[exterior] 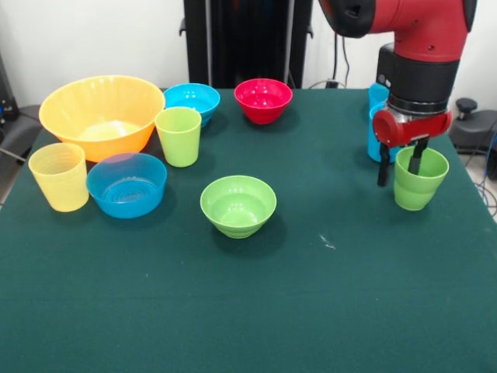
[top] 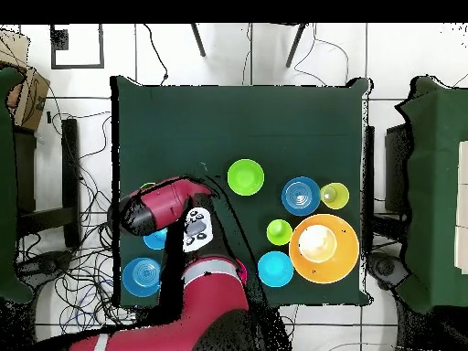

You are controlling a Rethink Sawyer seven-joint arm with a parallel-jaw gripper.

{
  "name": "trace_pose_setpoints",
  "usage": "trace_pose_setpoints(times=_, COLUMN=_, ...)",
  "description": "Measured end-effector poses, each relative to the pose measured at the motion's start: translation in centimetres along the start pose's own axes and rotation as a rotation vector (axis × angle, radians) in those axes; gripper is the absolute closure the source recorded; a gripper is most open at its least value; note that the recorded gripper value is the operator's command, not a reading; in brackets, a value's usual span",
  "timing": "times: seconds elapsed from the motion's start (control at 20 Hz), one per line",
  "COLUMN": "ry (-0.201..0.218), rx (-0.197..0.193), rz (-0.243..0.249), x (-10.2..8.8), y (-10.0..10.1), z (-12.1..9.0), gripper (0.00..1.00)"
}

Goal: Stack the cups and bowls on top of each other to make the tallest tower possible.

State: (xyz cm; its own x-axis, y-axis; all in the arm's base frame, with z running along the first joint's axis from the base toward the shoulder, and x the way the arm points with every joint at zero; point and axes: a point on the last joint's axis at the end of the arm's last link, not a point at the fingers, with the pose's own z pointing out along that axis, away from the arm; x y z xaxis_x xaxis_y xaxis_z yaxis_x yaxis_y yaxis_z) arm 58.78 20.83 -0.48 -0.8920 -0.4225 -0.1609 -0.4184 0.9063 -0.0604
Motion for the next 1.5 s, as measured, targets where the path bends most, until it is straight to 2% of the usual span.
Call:
trace_pose_setpoints(times=0.35, ry=-0.018, rx=0.009, rz=0.014, x=1.4, y=-0.2, z=2.0, gripper=0.0)
trace_pose_setpoints(times=0.75, ry=-0.021, rx=0.027, rz=0.016, x=2.4, y=-1.0, z=2.9, gripper=0.0)
trace_pose_setpoints(times=0.8, ry=-0.023, rx=0.028, rz=0.02, x=2.4, y=-1.1, z=2.8, gripper=1.0)
trace_pose_setpoints(times=1.05, ry=-0.05, rx=0.037, rz=0.025, x=0.9, y=-1.2, z=1.7, gripper=1.0)
trace_pose_setpoints(times=1.5, ry=-0.047, rx=0.041, rz=0.026, x=1.1, y=-1.5, z=1.8, gripper=1.0)
